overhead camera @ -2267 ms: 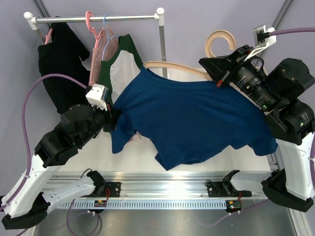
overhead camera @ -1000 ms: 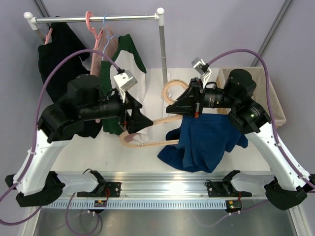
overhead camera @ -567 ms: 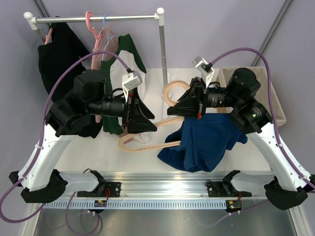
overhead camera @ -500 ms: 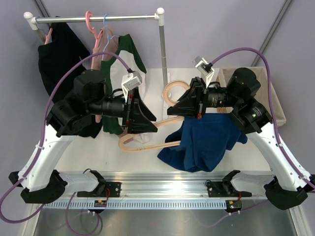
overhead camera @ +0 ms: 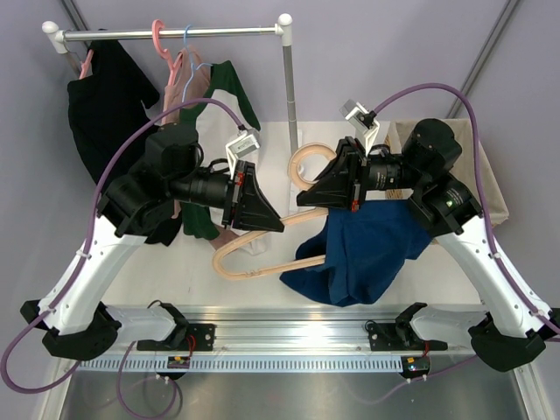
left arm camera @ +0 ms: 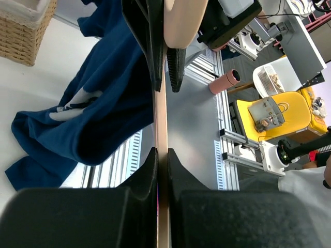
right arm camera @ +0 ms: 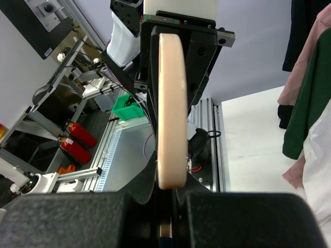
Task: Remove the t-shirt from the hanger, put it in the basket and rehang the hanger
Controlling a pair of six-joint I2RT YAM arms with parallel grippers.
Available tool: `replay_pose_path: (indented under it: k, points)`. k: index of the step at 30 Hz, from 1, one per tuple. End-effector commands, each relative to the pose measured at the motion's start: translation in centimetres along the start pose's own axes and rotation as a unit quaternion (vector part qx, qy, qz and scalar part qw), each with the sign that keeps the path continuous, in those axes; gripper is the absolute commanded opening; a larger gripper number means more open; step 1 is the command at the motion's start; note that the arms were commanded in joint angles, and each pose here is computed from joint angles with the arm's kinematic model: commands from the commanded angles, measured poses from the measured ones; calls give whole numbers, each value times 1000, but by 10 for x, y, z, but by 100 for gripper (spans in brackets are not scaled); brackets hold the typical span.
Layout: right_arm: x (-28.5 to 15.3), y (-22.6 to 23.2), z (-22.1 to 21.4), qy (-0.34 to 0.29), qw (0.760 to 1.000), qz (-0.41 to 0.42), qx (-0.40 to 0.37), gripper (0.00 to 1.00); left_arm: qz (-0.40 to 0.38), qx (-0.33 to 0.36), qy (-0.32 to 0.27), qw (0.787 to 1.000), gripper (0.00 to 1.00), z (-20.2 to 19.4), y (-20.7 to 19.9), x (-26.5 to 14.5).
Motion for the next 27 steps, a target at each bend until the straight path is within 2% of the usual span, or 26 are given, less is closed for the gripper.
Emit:
replay_pose_path:
  k: [1,2,5,6,8,9,15,16,17,18,21,26,27]
  points:
    - [1,4,18,-24,999,-7,-36,3,-25,2,11,1000,0,-2,-5,2]
    - [1,1,16,-20,999,-14,-31,5,-19,0,13,1000,0,-3,-2,3]
    - [1,-10,15,-20,998,-57,-21,21,30,3,9,1000,0,-5,10,1]
    - [1,-14,17,-23,997,-75,-19,43,61,-3,4,998,0,-6,16,-2]
    - [-1,-28,19,-35,989,-143,-8,70,93,-7,-5,996,0,-5,26,-8]
    - [-5,-41,25,-55,977,-205,-4,80,108,-10,-5,994,0,-7,29,-11]
    - [-29,-70,22,-115,921,-371,21,81,208,-26,-28,977,0,-15,42,-28]
    - [-40,-77,24,-139,894,-424,28,80,222,-32,-36,974,0,-16,42,-30]
    - [-49,-73,27,-156,881,-446,27,79,236,-29,-50,970,0,-16,40,-36]
    - [-63,-75,26,-182,851,-491,34,78,264,-30,-71,961,0,-15,40,-43]
    - [-80,-78,23,-195,814,-545,41,75,313,-34,-104,944,0,-11,44,-53]
    - [-80,-83,6,-143,810,-565,69,68,343,-37,-124,930,0,-1,44,-59]
    - [-82,-84,1,-138,807,-570,74,66,363,-41,-134,921,0,3,46,-63]
Point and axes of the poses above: each gripper's point midway between its finger pads, its own x axis out along the fingers, its own y axis along the line the jaws close on, z = x × y, the point moved 6 cm from there along -x, back along the fingers, and after that the axes turned 8 degrees about -x, right-handed, at the moved point
